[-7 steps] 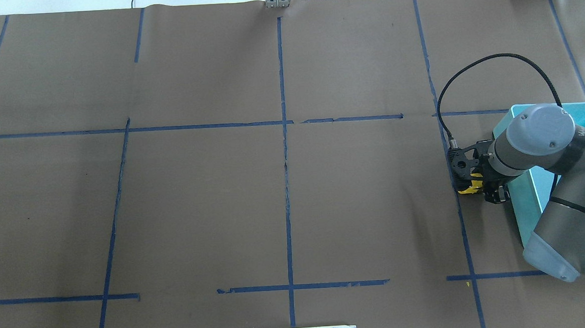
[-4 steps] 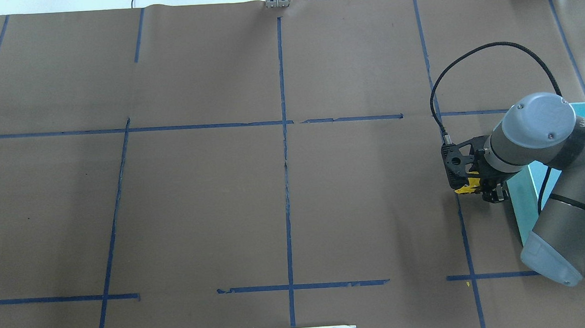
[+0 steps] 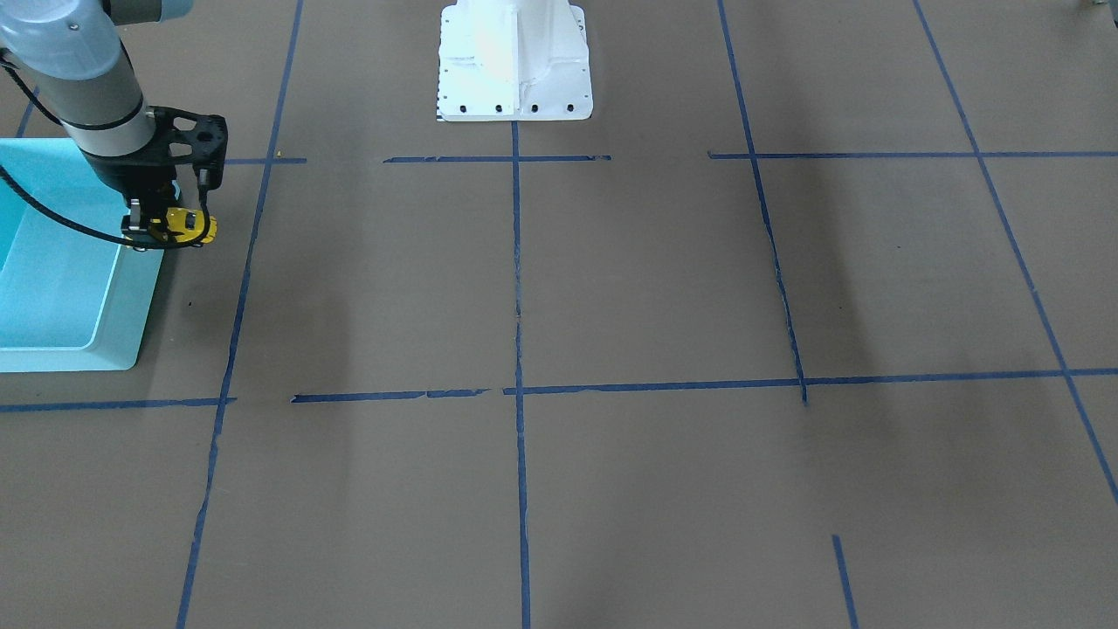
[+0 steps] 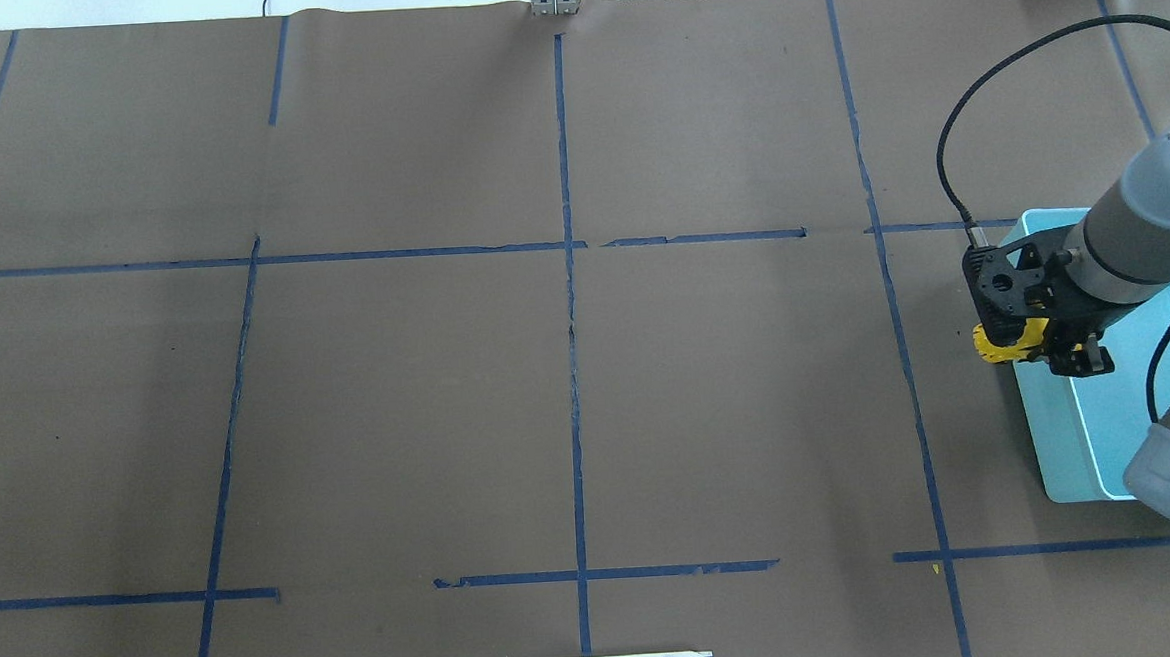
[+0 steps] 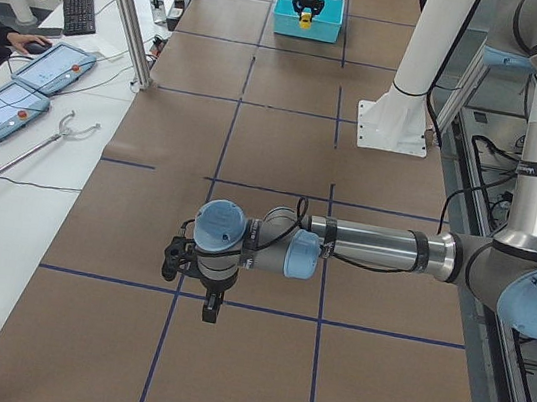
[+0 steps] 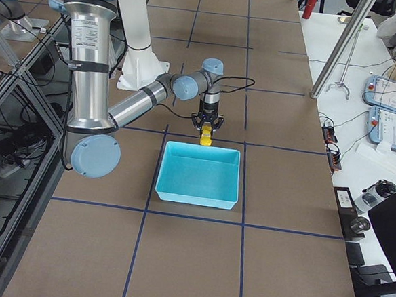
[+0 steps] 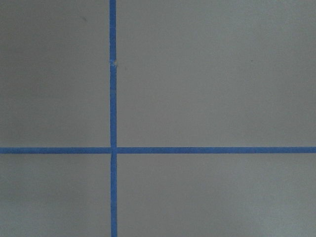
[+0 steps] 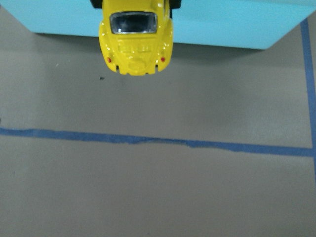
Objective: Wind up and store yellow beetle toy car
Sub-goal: 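Lift the car with the right gripper and lower it into the bin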
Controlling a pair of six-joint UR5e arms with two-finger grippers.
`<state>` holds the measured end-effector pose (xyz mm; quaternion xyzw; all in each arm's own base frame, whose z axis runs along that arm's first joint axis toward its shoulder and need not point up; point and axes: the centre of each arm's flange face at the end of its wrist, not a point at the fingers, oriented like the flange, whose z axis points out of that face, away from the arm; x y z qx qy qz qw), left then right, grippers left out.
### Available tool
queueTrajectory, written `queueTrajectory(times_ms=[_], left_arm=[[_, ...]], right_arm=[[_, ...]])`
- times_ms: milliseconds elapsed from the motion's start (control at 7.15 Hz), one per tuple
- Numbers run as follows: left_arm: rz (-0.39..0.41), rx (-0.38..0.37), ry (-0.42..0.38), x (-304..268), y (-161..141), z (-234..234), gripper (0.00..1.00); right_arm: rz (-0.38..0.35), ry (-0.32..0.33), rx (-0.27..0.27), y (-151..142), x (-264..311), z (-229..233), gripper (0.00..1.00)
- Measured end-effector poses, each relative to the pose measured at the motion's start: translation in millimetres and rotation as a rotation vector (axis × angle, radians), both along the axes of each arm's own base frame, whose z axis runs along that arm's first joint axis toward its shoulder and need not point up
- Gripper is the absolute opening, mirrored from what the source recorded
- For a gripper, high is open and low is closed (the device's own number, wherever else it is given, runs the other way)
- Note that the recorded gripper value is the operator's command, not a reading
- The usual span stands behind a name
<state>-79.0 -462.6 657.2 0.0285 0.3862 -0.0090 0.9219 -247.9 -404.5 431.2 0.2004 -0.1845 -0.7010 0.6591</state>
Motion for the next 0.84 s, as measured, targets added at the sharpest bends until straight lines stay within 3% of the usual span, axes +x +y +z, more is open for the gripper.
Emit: queueTrajectory(times_ms=[419, 839], left_arm=[[0.000, 0.001, 0.000, 0.0, -0.5, 0.0, 1.00], [0.001, 0.002, 0.000, 0.6, -1.6, -0.3, 1.00]], right_arm=[[-0.002, 0.039, -0.010, -4.2, 56.4, 38.1, 0.28], [0.019, 0.003, 0.017, 0.5, 75.2, 96.5, 0.28]])
